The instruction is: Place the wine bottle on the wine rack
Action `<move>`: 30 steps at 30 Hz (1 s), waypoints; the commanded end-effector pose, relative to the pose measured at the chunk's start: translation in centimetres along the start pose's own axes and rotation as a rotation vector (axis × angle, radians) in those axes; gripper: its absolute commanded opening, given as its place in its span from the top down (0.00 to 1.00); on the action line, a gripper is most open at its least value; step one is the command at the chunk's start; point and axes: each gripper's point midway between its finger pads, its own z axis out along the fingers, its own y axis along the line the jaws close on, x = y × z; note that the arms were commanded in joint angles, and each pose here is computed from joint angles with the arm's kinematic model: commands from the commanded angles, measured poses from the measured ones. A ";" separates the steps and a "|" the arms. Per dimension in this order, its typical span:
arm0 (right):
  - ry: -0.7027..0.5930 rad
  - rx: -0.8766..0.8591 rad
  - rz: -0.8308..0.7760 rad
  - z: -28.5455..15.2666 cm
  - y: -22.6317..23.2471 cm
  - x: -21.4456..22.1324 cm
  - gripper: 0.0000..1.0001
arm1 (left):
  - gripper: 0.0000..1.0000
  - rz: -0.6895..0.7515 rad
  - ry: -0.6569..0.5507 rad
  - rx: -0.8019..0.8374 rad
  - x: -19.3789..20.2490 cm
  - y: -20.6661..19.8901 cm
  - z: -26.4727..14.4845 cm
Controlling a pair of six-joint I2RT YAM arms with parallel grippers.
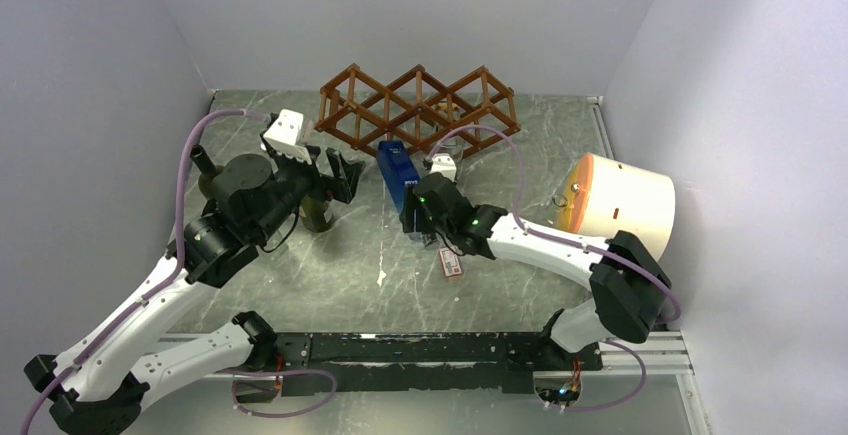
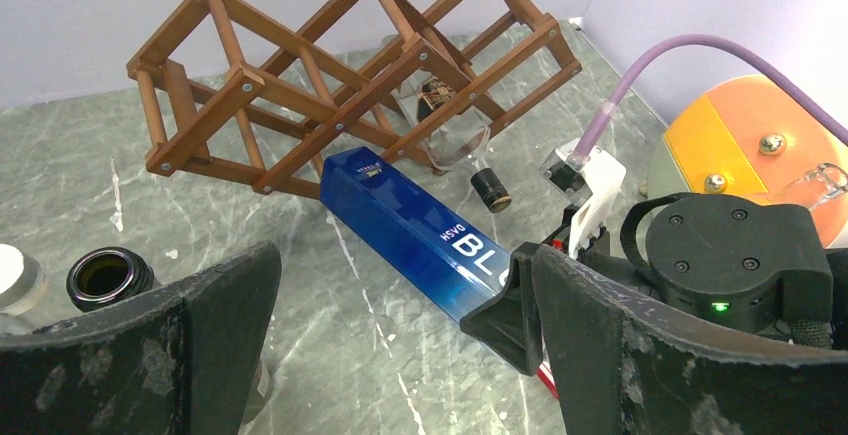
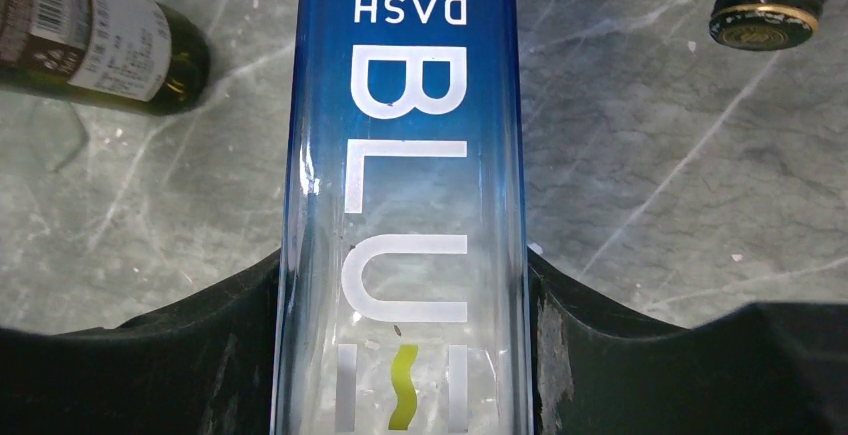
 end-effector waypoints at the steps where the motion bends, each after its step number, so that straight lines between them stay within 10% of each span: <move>1: -0.268 -0.136 0.140 -0.9 4.1 -7.5 1.00 | 0.00 0.016 -0.035 -0.004 -0.8 0.2 -0.1; 30: -0.440 -0.095 0.380 3.2 4.7 -10.5 1.00 | 0.00 0.023 -0.023 0.017 -1.0 -0.2 -0.2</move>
